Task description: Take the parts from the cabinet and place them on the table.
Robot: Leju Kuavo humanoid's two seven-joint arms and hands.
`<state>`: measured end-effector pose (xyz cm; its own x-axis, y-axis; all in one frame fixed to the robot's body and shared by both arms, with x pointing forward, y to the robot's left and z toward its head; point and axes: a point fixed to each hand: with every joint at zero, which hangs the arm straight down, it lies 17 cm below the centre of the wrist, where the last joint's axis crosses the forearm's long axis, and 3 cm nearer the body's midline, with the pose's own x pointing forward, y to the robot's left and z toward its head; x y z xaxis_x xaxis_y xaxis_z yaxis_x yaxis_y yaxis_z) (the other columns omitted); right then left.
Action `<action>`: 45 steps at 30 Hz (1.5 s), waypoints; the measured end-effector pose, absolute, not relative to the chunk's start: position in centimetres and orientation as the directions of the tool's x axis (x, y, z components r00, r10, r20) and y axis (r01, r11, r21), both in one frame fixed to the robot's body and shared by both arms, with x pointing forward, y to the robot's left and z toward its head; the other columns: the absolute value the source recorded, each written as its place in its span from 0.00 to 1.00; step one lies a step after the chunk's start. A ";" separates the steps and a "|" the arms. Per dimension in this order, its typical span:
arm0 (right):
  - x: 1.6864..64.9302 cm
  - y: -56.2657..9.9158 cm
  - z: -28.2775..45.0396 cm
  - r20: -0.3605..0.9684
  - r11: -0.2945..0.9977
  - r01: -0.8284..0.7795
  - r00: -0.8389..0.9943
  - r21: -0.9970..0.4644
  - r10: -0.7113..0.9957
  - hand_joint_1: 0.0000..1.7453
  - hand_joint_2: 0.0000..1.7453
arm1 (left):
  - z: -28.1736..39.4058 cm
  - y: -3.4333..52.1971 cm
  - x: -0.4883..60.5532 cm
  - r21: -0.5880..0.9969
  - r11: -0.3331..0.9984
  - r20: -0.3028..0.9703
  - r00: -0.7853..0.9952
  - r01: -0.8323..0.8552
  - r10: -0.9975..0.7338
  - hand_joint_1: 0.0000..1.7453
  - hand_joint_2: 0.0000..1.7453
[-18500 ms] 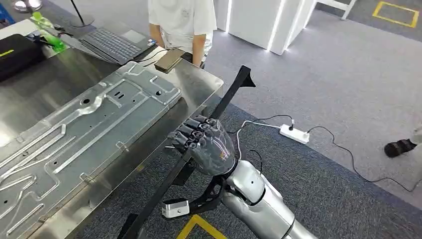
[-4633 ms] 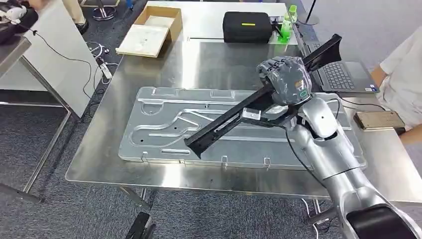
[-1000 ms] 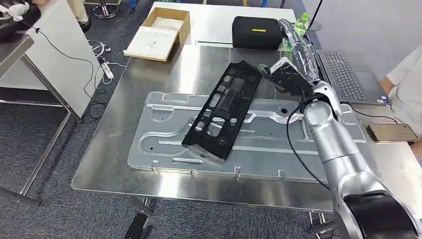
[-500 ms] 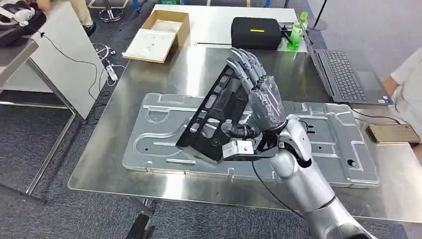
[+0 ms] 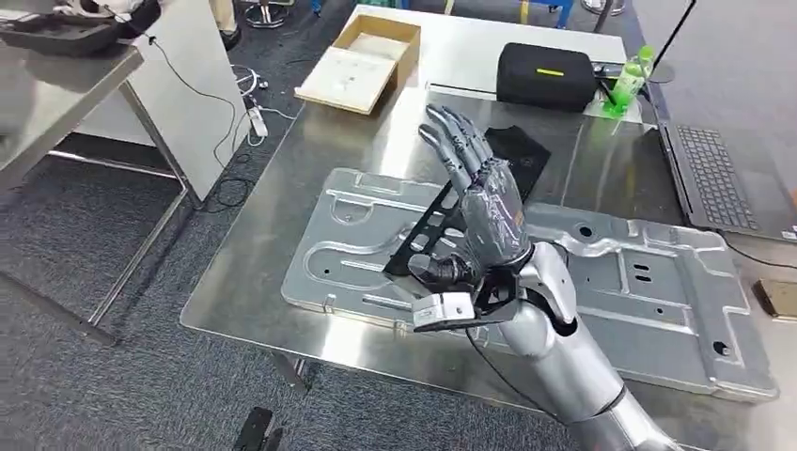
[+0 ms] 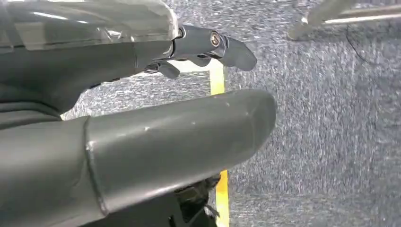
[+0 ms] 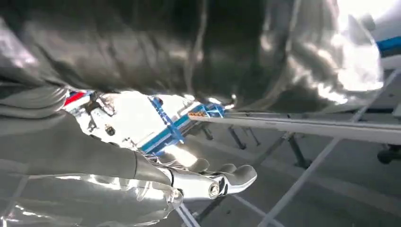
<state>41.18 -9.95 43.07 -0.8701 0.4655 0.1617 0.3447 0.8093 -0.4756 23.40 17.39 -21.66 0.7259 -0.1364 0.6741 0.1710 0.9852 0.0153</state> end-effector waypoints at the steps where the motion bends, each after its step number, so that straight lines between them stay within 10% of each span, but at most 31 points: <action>1: 41.2 -10.0 43.0 0.165 0.811 0.343 -0.870 -0.475 0.465 0.00 0.00 | -21.6 17.4 23.5 0.016 0.985 0.675 0.725 0.171 -0.136 0.00 0.00; 45: 41.2 -8.7 44.6 0.129 0.817 0.346 -0.885 -0.461 0.447 0.00 0.00 | -21.9 19.8 23.9 0.037 0.994 0.671 0.734 0.105 -0.103 0.00 0.00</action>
<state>41.22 -8.67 44.57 -0.8852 0.4470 0.1288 0.3455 0.8172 -0.4613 23.85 19.84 -21.88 0.7344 -0.1028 0.6709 0.1052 0.9938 0.0370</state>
